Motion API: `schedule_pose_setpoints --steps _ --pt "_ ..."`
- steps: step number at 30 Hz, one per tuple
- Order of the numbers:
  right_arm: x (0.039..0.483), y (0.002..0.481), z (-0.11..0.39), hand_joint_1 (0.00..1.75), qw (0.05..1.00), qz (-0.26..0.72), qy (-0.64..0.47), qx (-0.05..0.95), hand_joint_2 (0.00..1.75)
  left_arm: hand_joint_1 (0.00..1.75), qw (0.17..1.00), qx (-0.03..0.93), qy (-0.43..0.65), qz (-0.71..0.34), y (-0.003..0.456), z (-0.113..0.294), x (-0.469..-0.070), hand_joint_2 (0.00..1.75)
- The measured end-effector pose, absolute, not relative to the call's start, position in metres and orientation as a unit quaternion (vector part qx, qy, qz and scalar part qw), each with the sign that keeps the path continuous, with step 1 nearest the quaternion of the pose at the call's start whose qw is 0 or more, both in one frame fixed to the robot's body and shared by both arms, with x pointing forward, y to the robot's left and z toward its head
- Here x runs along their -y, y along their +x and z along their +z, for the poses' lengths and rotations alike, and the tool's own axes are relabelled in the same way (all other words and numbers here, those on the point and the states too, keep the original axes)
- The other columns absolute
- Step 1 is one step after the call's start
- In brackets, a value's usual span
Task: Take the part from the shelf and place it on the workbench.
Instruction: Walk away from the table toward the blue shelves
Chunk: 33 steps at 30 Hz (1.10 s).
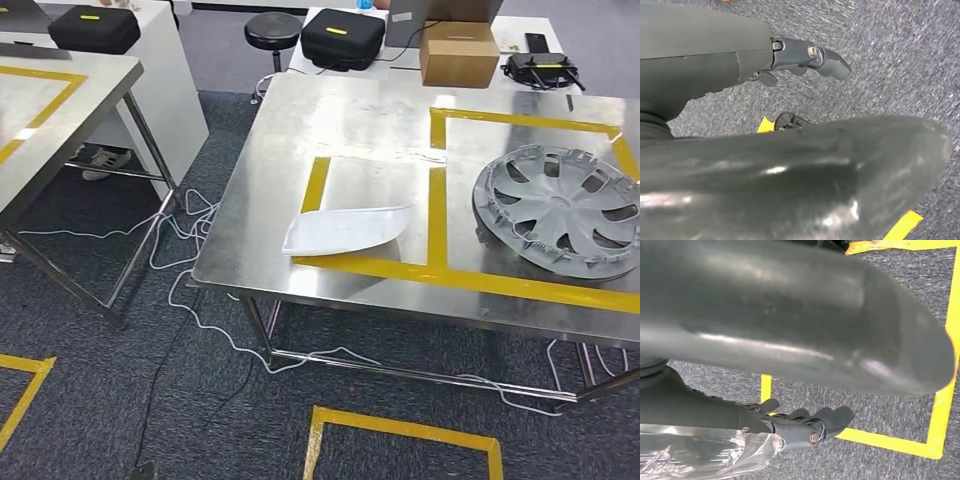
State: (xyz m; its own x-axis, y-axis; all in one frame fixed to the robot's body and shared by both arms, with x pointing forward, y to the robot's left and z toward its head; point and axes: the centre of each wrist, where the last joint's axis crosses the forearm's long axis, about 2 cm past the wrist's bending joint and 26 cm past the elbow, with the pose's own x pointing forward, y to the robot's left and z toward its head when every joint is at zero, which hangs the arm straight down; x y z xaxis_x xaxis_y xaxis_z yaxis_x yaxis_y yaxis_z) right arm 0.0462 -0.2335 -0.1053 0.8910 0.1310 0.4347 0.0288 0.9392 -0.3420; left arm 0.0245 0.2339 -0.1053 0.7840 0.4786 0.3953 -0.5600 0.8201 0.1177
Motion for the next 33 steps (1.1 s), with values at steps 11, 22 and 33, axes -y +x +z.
schedule_pose_setpoints --steps 11,22,33 --pt "0.2339 0.0451 -0.1055 0.00 0.957 0.024 -0.172 0.232 0.00 0.00 0.935 0.179 0.094 0.290 0.0237 -0.1054 -0.2307 0.00" --pt "0.2324 0.0475 -0.1050 0.00 0.956 0.023 -0.169 0.239 0.00 0.00 0.933 0.191 0.086 0.293 0.0241 -0.1057 -0.2308 0.00" --pt "0.2327 0.0466 -0.1052 0.00 0.956 0.021 -0.170 0.240 0.00 0.00 0.931 0.203 0.085 0.290 0.0273 -0.1055 -0.2306 0.00"
